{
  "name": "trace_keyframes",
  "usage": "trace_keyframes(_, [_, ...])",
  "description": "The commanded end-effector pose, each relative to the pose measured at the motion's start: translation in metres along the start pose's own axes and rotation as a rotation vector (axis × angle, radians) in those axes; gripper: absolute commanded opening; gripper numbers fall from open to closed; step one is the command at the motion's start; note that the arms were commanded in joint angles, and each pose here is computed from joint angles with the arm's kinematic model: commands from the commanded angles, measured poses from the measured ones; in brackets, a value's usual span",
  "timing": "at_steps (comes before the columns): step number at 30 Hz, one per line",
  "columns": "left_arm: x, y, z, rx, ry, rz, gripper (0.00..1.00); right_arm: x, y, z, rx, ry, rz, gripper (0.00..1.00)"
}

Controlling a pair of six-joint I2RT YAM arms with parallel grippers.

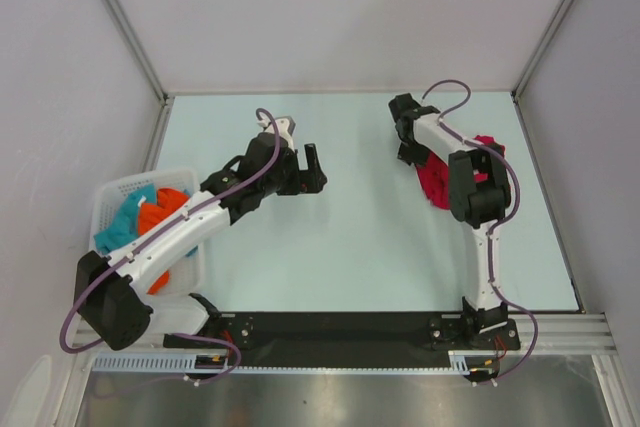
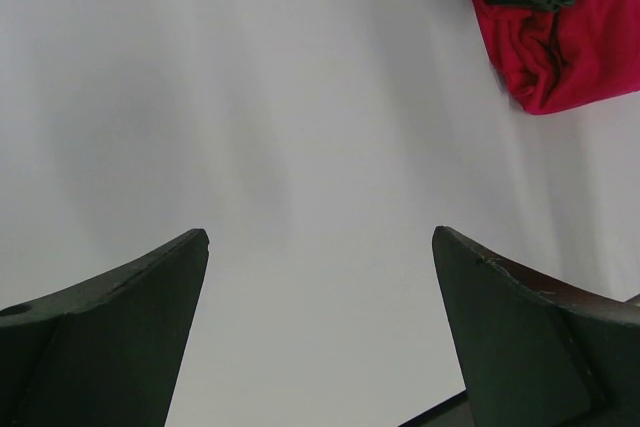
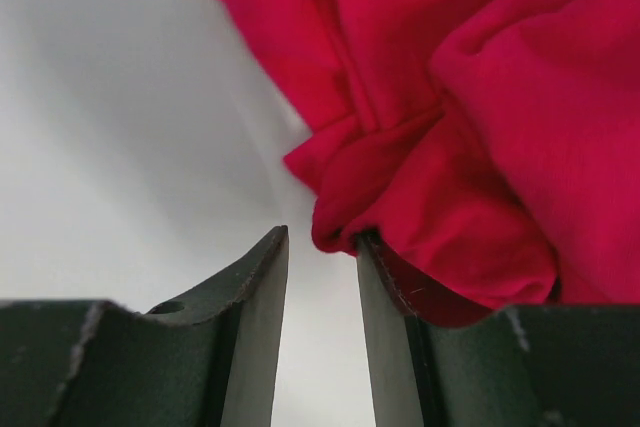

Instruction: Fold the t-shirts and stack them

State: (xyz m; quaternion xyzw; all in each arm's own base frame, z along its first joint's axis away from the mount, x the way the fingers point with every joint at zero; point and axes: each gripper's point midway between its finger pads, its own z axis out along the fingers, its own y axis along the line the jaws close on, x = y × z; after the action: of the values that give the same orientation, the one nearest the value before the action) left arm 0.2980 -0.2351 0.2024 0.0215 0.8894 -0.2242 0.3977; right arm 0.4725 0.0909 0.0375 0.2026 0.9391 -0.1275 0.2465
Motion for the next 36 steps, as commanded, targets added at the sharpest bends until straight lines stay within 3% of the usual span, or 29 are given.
trace_keyframes(1, [-0.014,0.002,-0.006,-0.008,-0.036,0.004,0.99,0.013,-0.016,0.024,-0.003,0.07,0.076,0.39])
trace_keyframes(17, [-0.024,0.011,-0.023,-0.008,-0.079,-0.007,1.0,0.003,-0.117,0.044,0.229,0.022,0.248,0.39])
trace_keyframes(28, [-0.025,0.011,-0.022,0.002,-0.078,-0.012,1.0,-0.002,-0.179,0.046,0.303,0.019,0.335,0.39])
trace_keyframes(36, [-0.025,0.009,-0.02,0.009,-0.072,-0.016,1.0,0.002,-0.198,0.05,0.309,0.036,0.396,0.39])
